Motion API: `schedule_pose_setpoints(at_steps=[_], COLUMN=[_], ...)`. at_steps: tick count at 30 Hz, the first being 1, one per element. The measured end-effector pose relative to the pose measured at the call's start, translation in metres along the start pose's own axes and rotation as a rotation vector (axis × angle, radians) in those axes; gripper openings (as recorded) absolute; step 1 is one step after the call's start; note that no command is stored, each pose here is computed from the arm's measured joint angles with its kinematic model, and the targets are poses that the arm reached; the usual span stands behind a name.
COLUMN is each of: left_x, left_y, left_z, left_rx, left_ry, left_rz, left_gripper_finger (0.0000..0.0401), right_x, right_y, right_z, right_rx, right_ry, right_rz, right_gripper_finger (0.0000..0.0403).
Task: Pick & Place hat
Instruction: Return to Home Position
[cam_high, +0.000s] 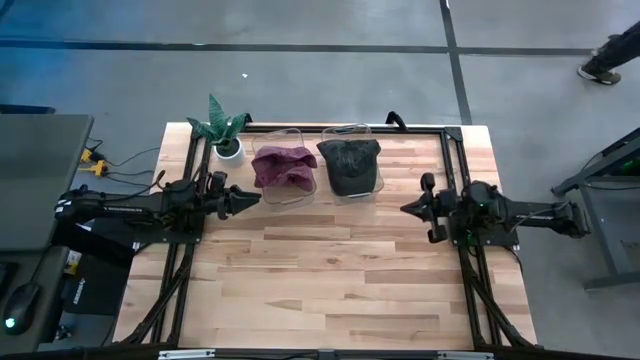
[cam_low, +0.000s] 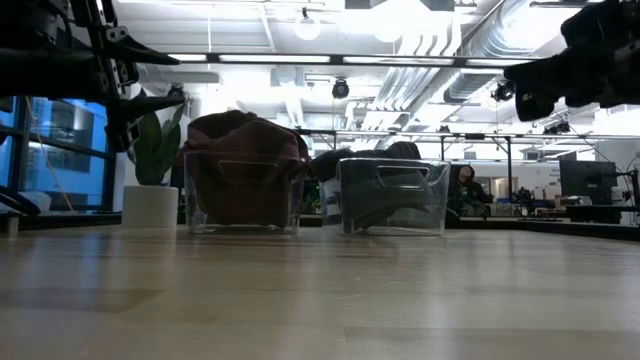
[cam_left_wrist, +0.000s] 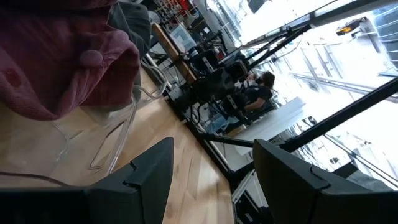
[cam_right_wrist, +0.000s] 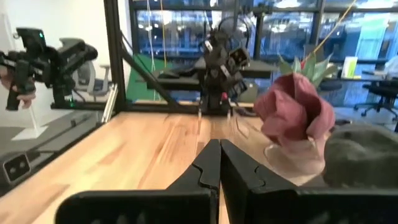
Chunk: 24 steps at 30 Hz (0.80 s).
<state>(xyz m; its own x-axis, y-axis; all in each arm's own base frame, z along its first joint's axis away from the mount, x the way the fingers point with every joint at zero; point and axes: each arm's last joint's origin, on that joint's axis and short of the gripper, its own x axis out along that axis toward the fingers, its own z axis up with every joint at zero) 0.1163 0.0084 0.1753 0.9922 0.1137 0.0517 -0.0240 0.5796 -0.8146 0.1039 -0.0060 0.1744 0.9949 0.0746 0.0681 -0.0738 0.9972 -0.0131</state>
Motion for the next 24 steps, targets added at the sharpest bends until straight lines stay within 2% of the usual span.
schedule_pose_setpoints(at_steps=[8,24], left_x=[0.0,0.0], left_y=[0.001,0.001], left_z=[0.0,0.0], left_rx=[0.003,0.004], left_ry=[-0.017,-0.016], left_rz=[0.015,0.021], left_gripper_finger=[0.0213,0.0213], right_x=[-0.001,-0.001], right_y=[0.0,0.0], right_z=[-0.012,-0.013], right_rx=[0.023,0.049], right_ry=[0.124,0.132], right_rz=[-0.009,-0.02], right_gripper_finger=[0.0,0.0])
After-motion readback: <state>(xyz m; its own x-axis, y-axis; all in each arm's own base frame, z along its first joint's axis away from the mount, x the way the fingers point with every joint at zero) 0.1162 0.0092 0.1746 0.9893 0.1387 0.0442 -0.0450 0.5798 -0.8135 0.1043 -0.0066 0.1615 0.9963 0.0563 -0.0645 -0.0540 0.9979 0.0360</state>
